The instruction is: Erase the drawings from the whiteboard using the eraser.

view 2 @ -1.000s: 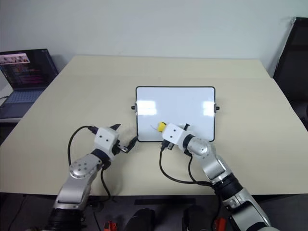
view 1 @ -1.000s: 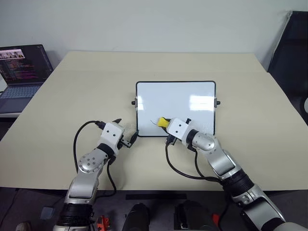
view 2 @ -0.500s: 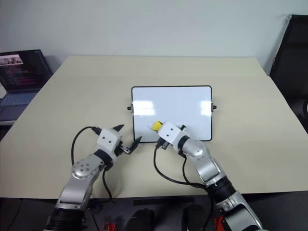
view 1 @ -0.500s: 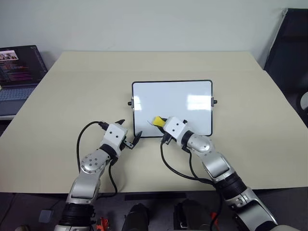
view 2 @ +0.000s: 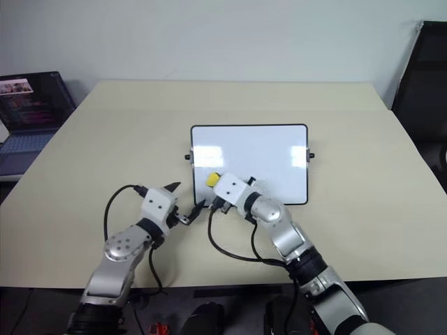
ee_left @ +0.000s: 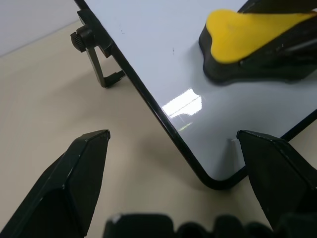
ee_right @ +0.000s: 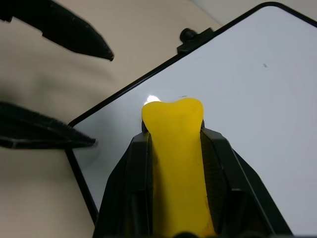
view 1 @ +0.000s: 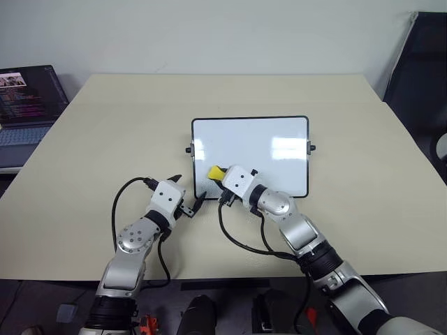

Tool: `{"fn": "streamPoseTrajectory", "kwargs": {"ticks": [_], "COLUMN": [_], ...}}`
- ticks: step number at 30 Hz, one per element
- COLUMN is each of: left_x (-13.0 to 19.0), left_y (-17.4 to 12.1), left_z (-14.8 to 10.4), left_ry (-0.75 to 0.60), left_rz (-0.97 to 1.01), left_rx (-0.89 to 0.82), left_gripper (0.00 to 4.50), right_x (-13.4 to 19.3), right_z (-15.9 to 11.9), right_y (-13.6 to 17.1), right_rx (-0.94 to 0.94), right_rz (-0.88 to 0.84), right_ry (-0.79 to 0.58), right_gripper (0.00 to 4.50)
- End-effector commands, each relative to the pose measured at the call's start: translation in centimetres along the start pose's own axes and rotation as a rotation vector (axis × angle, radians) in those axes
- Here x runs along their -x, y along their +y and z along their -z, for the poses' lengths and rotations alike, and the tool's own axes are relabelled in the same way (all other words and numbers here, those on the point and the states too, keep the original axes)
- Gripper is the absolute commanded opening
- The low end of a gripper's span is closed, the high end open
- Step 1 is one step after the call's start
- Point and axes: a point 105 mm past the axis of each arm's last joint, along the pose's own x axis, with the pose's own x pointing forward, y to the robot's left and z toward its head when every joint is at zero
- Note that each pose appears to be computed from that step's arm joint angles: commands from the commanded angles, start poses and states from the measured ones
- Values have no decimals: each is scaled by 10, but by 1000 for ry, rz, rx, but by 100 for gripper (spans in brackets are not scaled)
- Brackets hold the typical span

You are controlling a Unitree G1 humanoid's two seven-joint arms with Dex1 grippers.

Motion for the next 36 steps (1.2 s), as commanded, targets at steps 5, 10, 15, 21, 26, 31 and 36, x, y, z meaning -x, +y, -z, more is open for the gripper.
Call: {"fn": "streamPoseTrajectory", "kwargs": {"ticks": [5,10,15,21,26,31,36], "left_x": [3,1,0,-9,-13,-14,-13], "left_y": [15,6,0,-3,-12,-16,-19], "left_z": [-14,-16,-15,-18,-20,-23,-28], "left_ry": [-48,-57,-59,-72,-87,-96,-106], "left_rz": [-44,-16,18,45,63,72,91], "left_rx": [-29,-19,-22,-18,3,8,-9], "left_gripper": [450,450,450,450,450,450,450], "right_x": [3,14,35,60,67,68,77], "right_z": [15,24,40,56,56,36,23], "right_y": [-4,-11,-21,-39,-46,-52,-59], "right_rx": [62,67,72,75,60,0,-31], "right_rz": [-19,2,36,93,126,165,199], "right_ry": [78,110,166,228,236,147,101], "right_gripper": [102,102,102,102,102,102,102]}}
